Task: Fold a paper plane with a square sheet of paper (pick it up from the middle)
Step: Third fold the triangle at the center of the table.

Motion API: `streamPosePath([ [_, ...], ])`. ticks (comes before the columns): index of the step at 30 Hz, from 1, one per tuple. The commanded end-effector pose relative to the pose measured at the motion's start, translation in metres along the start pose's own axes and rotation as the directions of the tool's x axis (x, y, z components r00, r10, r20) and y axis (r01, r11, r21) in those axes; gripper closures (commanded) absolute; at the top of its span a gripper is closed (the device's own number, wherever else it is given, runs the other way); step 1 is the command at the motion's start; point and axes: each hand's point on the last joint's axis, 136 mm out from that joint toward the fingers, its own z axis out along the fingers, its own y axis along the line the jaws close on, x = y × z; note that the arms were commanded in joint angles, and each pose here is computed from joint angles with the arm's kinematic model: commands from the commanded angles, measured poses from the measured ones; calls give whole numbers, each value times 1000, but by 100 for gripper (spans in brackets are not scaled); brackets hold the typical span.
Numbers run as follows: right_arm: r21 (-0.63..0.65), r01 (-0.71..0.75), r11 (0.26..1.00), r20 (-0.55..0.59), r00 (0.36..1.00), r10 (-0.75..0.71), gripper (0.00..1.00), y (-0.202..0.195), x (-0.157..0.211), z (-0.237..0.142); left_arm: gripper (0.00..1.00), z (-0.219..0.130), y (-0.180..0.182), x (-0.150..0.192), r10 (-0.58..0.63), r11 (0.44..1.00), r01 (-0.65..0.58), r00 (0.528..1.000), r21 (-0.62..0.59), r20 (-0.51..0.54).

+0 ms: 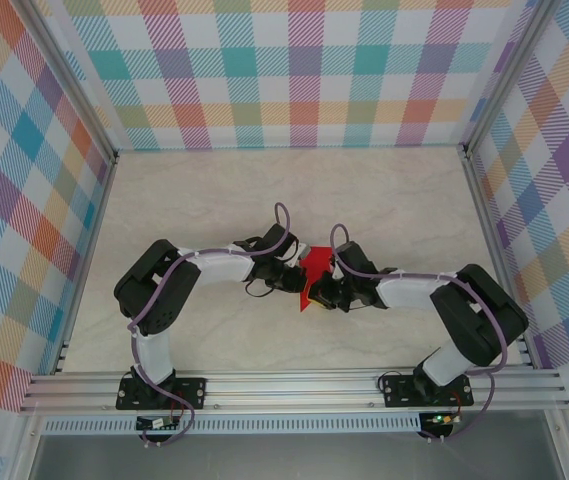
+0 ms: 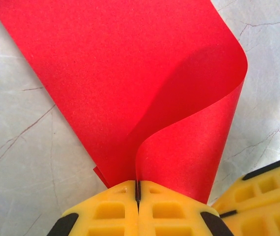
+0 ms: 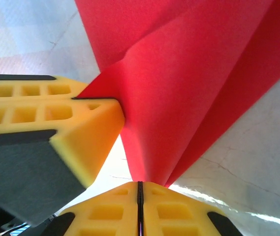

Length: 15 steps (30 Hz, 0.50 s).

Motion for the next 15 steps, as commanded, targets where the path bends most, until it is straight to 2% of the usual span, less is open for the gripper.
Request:
streamPosePath([
  [1,-46,30,998,-6,1000,-31,91,12,-7,6,100,12,20,21,-28,998,23,996,-61,-80],
  [5,-21,19,1000,-6,1000,-19,91,4,-6,7,100,11,20,21,-23,998,18,996,-63,-82],
  [9,105,-25,994,-15,1000,27,91,-24,-1,7,100,11,21,21,-24,998,19,996,-67,-81],
  [12,80,-27,996,-15,999,28,91,-22,0,5,100,12,21,22,-24,998,18,996,-65,-84],
  [15,13,10,1000,10,1000,-10,91,-2,-9,-5,100,11,21,22,-24,998,19,996,-65,-84],
])
